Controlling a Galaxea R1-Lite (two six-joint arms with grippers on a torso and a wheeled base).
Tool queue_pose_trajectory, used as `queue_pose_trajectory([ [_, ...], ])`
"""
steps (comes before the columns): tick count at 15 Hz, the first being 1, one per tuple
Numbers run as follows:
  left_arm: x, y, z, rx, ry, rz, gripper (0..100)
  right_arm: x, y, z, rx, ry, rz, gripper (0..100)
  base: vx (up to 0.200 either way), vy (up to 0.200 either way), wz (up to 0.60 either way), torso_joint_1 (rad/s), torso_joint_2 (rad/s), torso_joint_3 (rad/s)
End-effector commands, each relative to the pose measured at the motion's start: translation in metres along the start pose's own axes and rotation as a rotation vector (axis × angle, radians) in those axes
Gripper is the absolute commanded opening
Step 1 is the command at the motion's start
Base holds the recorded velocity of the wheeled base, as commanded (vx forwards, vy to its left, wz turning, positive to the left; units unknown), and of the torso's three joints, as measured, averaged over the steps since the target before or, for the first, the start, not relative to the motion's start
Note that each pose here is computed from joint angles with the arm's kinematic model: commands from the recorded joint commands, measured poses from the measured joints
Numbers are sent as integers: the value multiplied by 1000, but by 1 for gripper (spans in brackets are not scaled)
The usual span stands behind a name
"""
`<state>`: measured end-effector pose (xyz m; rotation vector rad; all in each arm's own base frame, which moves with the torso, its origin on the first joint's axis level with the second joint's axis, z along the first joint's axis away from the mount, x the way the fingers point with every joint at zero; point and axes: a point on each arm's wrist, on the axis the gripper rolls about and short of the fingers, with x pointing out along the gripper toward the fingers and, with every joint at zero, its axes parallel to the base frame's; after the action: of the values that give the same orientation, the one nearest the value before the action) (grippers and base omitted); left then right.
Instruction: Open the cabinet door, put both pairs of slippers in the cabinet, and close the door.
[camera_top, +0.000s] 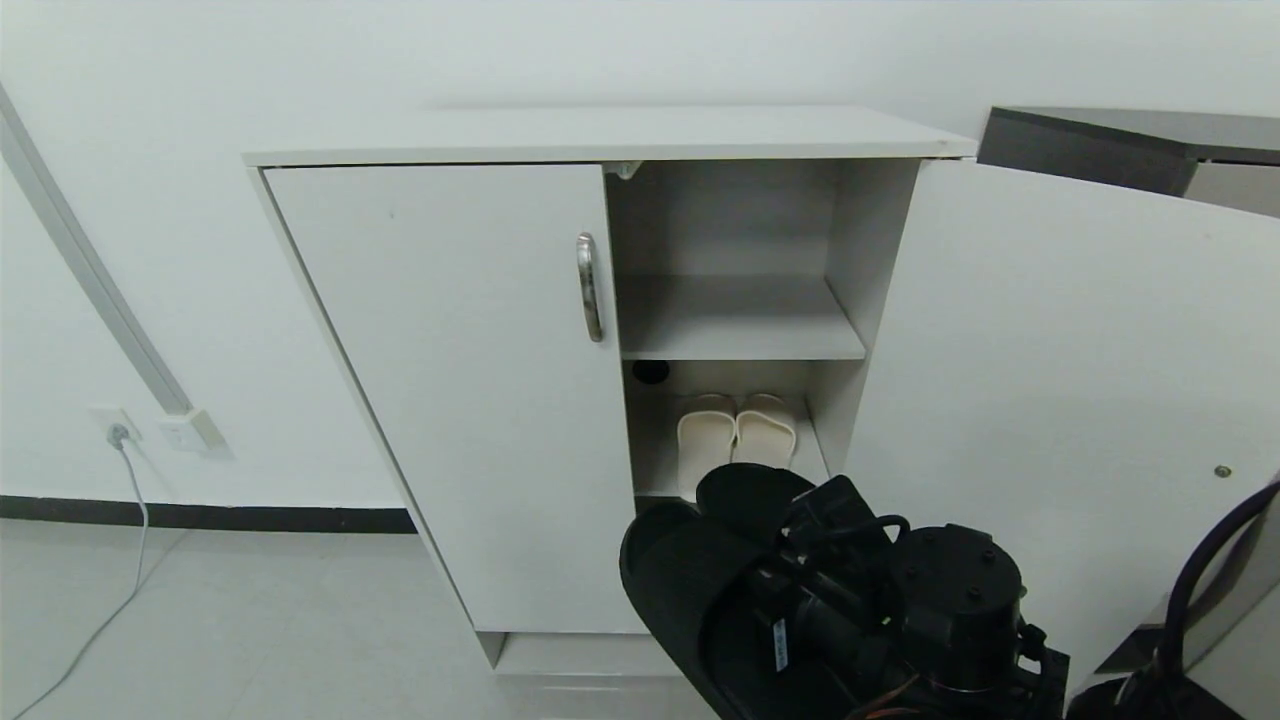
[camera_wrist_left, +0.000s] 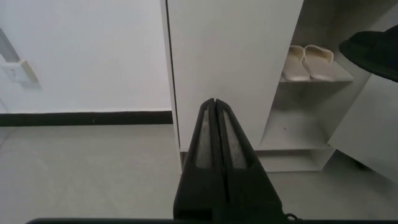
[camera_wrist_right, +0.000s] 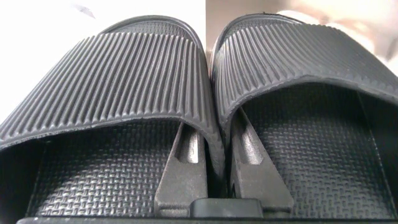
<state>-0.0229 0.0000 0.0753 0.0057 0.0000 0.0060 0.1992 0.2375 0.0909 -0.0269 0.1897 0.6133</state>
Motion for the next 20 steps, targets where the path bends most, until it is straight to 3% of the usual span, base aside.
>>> queue_pose_trajectory([
  [1, 0, 0, 0, 0, 2, 0, 0, -1, -1, -2, 0, 2, -2, 0, 0, 0, 0, -7, 212, 207],
  [7, 0, 0, 0, 0, 2, 0, 0, 8, -7, -12, -22, 6, -22, 0, 0, 0, 0, 2, 33, 27],
  [9, 0, 0, 0, 0, 2, 0, 0, 20, -4, -1, -35, 9, -126, 0, 0, 0, 0, 0, 0, 0],
  [12, 0, 0, 0, 0, 2, 0, 0, 23, 9, 31, 5, 29, -211, 0, 0, 0, 0, 0, 0, 0],
  [17, 0, 0, 0, 2, 2, 0, 0, 21, 37, 87, 66, 31, -463, 0, 0, 0, 0, 0, 0, 0],
  [20, 0, 0, 0, 2, 2, -1, 0, 13, 53, 107, 76, -8, -469, 0, 0, 0, 0, 0, 0, 0],
])
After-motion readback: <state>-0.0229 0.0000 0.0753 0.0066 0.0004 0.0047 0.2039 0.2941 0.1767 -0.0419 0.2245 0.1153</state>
